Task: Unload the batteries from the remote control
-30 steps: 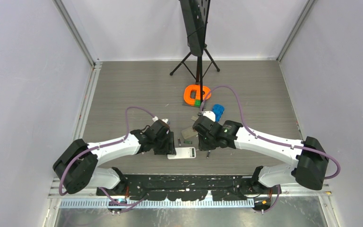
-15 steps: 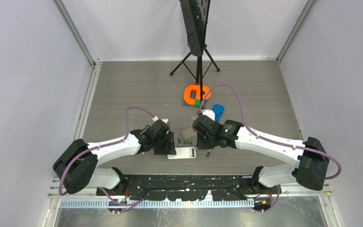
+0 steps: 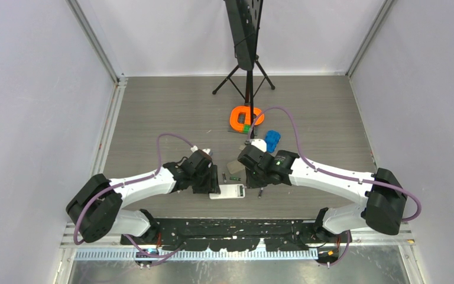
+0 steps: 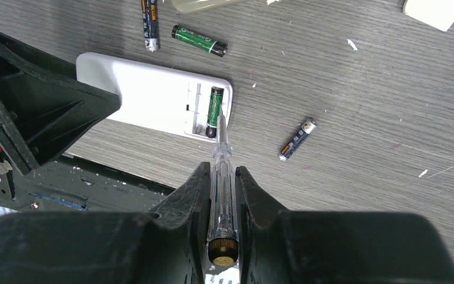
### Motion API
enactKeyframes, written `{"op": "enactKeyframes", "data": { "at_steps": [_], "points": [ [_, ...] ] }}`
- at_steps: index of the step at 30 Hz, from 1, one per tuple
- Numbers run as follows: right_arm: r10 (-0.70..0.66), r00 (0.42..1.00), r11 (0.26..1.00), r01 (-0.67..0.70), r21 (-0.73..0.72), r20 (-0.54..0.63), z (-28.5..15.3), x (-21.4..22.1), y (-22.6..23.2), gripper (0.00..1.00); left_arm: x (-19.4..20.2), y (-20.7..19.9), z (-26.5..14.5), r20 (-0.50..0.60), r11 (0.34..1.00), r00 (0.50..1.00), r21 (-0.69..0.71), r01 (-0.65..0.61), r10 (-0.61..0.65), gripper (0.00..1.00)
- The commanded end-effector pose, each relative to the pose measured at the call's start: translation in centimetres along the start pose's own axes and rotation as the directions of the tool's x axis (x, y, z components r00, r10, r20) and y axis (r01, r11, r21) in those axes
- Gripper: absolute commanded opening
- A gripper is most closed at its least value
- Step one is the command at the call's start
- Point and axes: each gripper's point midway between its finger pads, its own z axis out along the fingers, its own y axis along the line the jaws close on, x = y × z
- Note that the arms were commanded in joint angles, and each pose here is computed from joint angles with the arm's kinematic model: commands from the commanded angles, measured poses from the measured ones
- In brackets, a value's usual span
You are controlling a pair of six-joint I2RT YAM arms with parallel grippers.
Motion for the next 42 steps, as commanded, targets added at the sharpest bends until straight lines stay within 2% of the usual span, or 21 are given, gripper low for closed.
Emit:
{"op": "enactKeyframes", "data": {
  "at_steps": [1, 10, 14, 19, 27, 34, 42],
  "points": [
    [-0.026, 0.999, 0.999, 0.026, 0.018, -0.029, 0.6, 0.7, 0.1, 0.00, -0.1, -0.4, -0.2, 0.014, 1.000, 1.000, 0.021, -0.022, 0.021, 0.50],
    [-0.044, 0.997, 0.999, 0.042, -0.034, -0.059, 0.4, 1.0, 1.4, 0.00, -0.2, -0.4, -0.2, 0.012, 0.999, 1.000, 0.021, -0.024, 0.024, 0.50],
    [-0.023, 0.996, 0.993, 0.014, -0.117, -0.081, 0.7, 1.5, 2.9, 0.00, -0.1, -0.4, -0.2, 0.009, 0.999, 1.000, 0.021, -0.024, 0.024, 0.50],
    [0.015, 0.995, 0.988, -0.030, -0.151, -0.099, 1.3, 1.9, 3.7, 0.00, -0.1, -0.4, -0.4, 0.013, 1.000, 1.000, 0.023, -0.020, 0.020, 0.49],
    [0.057, 0.997, 0.987, -0.065, -0.147, -0.055, 1.2, 1.0, 3.3, 0.00, -0.2, -0.4, -0.4, 0.018, 1.000, 1.000, 0.022, -0.017, 0.017, 0.49],
    [0.126, 0.992, 0.968, -0.128, -0.217, -0.023, -0.7, -0.4, 2.8, 0.01, -0.3, -0.6, -0.2, 0.014, 1.000, 1.000, 0.023, -0.019, 0.019, 0.49],
    [0.112, 0.978, 0.948, -0.158, -0.278, -0.174, -0.1, 1.4, 1.8, 0.00, -0.3, -0.6, -0.1, 0.008, 1.000, 1.000, 0.022, -0.020, 0.020, 0.48]
  ]
}}
